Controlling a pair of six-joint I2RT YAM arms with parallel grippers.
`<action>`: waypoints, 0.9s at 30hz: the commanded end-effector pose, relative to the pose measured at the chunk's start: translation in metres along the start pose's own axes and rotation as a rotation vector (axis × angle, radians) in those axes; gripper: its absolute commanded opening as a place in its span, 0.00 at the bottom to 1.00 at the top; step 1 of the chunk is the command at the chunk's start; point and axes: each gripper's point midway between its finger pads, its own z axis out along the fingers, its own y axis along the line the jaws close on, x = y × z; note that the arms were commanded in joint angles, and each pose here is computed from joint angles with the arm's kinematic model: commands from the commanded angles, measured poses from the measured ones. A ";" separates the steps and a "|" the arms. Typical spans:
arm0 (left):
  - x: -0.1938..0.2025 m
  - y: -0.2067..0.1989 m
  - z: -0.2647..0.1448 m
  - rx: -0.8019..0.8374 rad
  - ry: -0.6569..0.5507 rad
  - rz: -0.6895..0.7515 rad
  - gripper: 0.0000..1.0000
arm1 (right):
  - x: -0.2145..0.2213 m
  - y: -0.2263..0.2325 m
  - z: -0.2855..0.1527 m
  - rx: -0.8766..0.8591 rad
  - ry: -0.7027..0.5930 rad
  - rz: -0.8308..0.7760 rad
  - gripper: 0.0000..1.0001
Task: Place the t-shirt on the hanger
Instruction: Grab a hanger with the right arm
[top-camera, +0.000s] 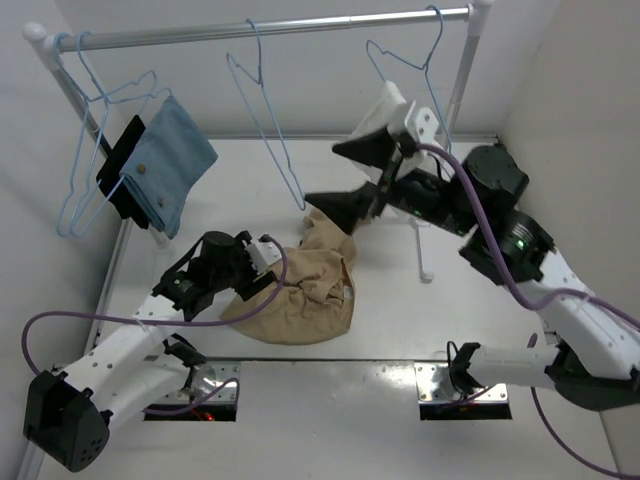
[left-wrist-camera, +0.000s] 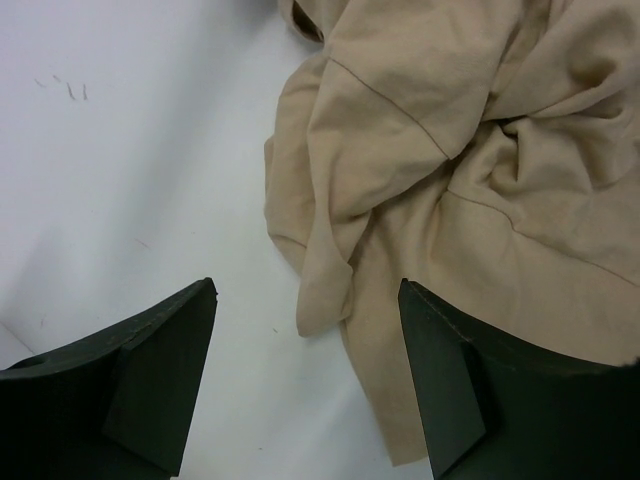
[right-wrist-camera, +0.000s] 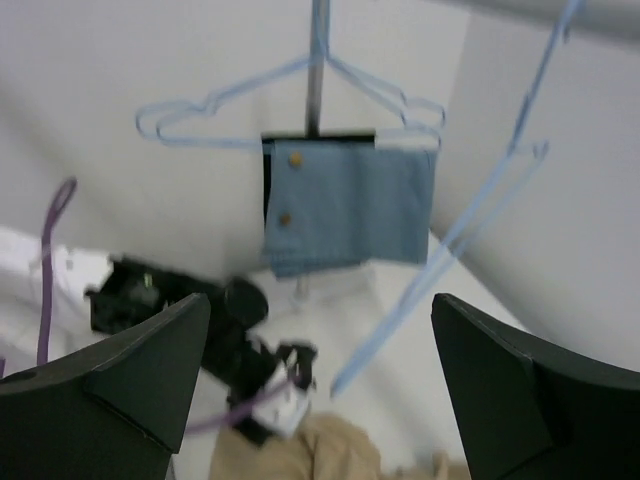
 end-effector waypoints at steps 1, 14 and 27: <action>-0.007 -0.001 0.001 0.000 -0.041 0.004 0.79 | -0.016 0.005 0.050 -0.084 -0.042 -0.006 0.92; -0.009 0.001 0.000 -0.028 -0.075 -0.027 0.79 | -0.015 -0.102 0.155 0.394 -0.174 -0.084 0.86; -0.017 0.000 -0.003 -0.024 -0.110 -0.053 0.79 | 0.004 -0.085 0.153 0.300 -0.137 -0.114 0.73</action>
